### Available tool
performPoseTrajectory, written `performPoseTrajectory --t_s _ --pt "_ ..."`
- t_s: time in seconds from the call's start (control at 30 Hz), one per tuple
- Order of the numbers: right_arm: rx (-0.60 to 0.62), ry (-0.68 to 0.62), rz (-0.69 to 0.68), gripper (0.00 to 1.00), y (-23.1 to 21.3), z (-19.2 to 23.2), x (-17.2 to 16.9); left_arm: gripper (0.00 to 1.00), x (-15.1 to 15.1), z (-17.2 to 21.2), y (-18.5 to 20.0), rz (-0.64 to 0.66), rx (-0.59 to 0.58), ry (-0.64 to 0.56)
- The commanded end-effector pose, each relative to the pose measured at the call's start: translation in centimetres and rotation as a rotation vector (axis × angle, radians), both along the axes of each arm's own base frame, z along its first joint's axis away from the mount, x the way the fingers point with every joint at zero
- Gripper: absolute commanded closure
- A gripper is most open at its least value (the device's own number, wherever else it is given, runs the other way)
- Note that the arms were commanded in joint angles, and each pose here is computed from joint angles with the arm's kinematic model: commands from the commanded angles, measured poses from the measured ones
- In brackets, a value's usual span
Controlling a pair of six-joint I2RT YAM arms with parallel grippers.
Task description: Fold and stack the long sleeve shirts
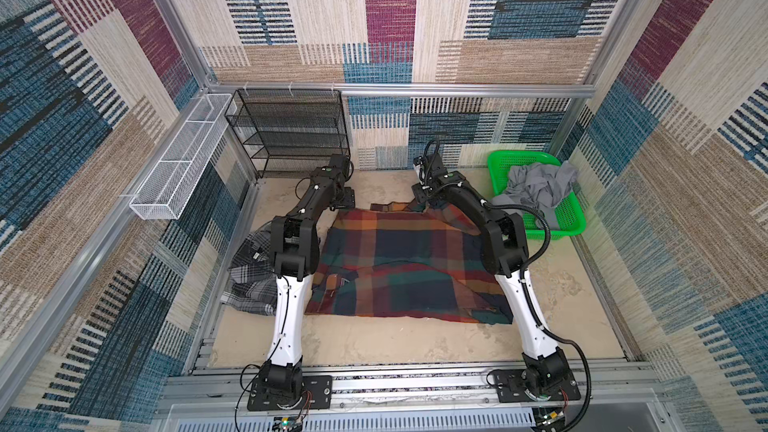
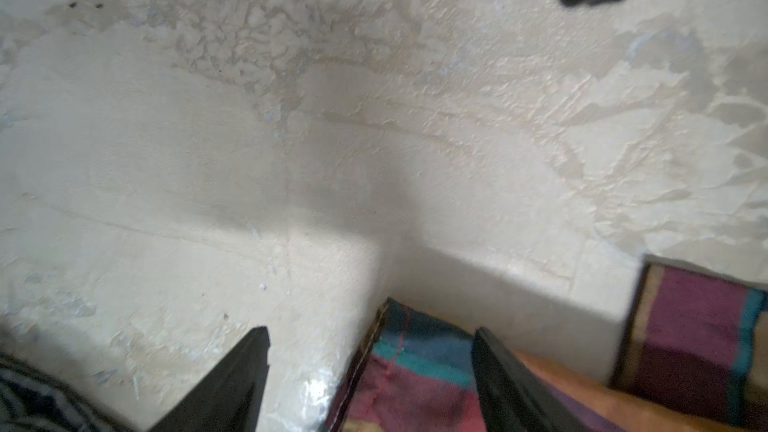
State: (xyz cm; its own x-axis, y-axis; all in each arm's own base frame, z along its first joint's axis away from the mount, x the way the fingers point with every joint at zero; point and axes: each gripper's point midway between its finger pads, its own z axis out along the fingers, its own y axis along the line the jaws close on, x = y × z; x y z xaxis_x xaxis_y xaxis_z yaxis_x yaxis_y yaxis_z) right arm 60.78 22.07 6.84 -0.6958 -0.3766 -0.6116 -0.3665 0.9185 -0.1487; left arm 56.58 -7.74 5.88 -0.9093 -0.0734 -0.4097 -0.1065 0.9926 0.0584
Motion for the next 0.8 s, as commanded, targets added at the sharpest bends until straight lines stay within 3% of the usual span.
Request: performPoseTrajectory --t_s 0.0,0.2,0.37,0.5,0.6,0.77 --pt "-0.044 0.023 -0.003 0.41 -0.7 -0.8 -0.5 0.2 -0.7 -0.9 -0.9 -0.022 -0.049 0.052" --pt "-0.016 0.039 0.024 0.42 -0.5 -0.8 -1.8 0.2 -1.9 -2.0 -1.5 -0.011 -0.089 0.099" --pt "-0.011 0.071 0.021 0.66 -0.6 -1.8 -2.4 0.25 -2.3 -3.2 -1.5 -0.005 -0.091 0.126" --pt "0.039 0.047 0.035 0.82 0.1 -0.4 -2.6 0.29 -2.5 -3.5 -1.2 0.002 -0.076 0.129" --pt "0.11 0.021 0.064 1.0 1.2 1.4 -2.7 0.29 -2.3 -2.7 -1.5 -0.003 -0.094 0.099" --pt "0.178 -0.027 0.078 1.0 1.9 4.0 -2.7 0.31 -2.5 -2.3 -1.5 -0.007 -0.101 0.085"
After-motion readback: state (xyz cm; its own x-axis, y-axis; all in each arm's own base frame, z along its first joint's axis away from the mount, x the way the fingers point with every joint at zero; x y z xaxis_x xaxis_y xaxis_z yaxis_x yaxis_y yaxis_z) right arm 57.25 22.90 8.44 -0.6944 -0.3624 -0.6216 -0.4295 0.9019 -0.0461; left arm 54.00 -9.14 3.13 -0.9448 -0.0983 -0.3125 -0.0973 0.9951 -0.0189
